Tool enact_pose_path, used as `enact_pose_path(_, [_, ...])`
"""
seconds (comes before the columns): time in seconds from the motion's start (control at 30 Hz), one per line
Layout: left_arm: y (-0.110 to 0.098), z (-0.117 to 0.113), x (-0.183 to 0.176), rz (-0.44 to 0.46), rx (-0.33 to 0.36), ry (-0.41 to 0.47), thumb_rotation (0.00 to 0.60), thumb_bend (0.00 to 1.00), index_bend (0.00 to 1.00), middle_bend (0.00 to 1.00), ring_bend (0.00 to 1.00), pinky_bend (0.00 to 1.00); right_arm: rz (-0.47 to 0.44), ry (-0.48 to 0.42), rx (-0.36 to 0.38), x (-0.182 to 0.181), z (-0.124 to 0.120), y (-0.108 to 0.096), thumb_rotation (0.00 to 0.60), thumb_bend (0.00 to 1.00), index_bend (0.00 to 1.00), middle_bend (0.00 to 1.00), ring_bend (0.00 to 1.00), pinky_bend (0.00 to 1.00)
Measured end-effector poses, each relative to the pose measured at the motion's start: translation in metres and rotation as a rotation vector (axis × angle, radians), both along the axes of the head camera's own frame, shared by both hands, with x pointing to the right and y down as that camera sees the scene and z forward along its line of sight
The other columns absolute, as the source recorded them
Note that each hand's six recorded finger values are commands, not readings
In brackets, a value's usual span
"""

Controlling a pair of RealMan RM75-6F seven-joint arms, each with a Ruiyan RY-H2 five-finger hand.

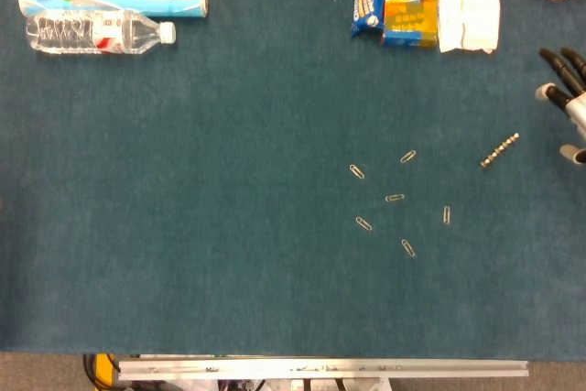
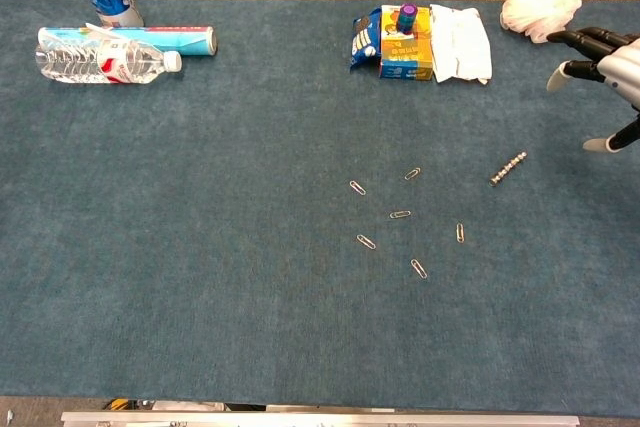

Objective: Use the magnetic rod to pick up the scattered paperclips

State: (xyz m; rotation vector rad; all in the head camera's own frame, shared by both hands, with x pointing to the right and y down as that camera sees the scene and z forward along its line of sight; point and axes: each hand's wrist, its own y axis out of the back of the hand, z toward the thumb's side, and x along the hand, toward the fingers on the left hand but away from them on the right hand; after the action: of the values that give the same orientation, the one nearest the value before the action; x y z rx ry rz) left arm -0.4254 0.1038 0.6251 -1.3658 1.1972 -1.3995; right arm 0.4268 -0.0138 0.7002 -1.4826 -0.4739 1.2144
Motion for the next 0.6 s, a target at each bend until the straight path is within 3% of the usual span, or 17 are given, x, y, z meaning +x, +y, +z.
enact_pose_path(0.23, [0.000, 0.000, -0.001, -0.003, 0.000, 0.000, 0.600, 0.01, 0.43, 0.44, 0.26, 0.45, -0.020, 0.036, -0.059, -0.005, 0.014, -0.001, 0.600, 0.26, 0.38, 0.06, 0.00, 0.25])
enact_pose_path(0.6, [0.001, -0.001, -0.002, -0.006, 0.002, 0.002, 0.600, 0.01, 0.43, 0.44, 0.26, 0.45, -0.041, 0.100, -0.104, -0.013, 0.035, -0.003, 0.600, 0.32, 0.38, 0.06, 0.00, 0.25])
